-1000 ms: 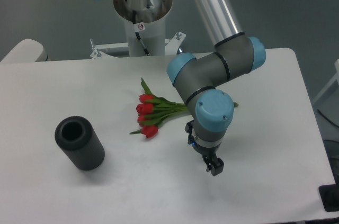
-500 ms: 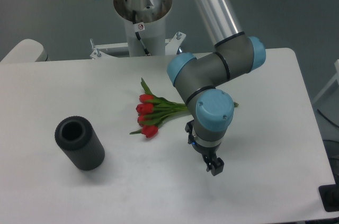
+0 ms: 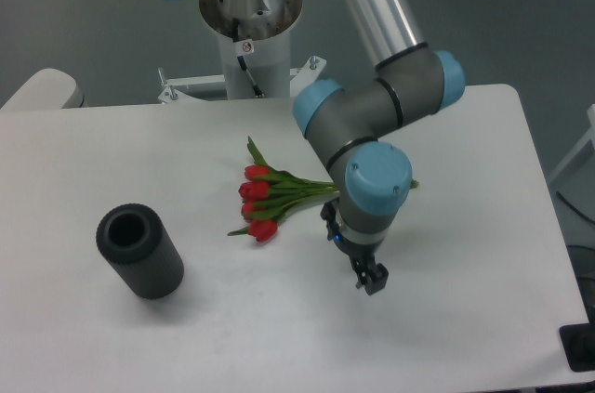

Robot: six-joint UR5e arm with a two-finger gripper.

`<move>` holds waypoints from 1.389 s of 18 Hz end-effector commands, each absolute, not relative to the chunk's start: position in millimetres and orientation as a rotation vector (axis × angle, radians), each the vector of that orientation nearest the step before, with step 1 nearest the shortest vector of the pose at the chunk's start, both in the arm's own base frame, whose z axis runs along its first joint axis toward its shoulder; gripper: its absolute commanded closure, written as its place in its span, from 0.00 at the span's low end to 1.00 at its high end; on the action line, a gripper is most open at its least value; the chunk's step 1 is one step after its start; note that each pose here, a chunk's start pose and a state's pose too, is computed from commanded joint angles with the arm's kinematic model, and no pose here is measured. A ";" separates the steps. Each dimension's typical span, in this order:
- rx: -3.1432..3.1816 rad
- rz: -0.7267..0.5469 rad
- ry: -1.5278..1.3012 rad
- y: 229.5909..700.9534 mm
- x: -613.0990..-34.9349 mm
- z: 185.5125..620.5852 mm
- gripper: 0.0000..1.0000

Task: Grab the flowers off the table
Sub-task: 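Move the gripper over the tulip stems and lower it onto them, then close the gripper around the green tulip stems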

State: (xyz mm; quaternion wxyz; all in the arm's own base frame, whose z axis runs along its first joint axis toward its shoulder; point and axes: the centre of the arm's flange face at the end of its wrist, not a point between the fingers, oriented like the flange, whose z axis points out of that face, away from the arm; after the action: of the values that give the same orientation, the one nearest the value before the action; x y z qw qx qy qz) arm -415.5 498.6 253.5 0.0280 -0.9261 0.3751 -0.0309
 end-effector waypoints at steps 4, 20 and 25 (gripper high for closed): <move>-2.825 -0.140 1.261 475.8 -396.0 244.6 0.00; -2.713 -0.281 1.482 417.8 -362.2 194.9 0.00; -2.716 -0.274 1.475 412.2 -356.6 185.8 0.10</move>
State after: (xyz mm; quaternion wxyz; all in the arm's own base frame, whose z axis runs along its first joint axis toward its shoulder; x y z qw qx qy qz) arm -356.6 412.2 185.8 0.0196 -0.8751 0.4754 -0.0882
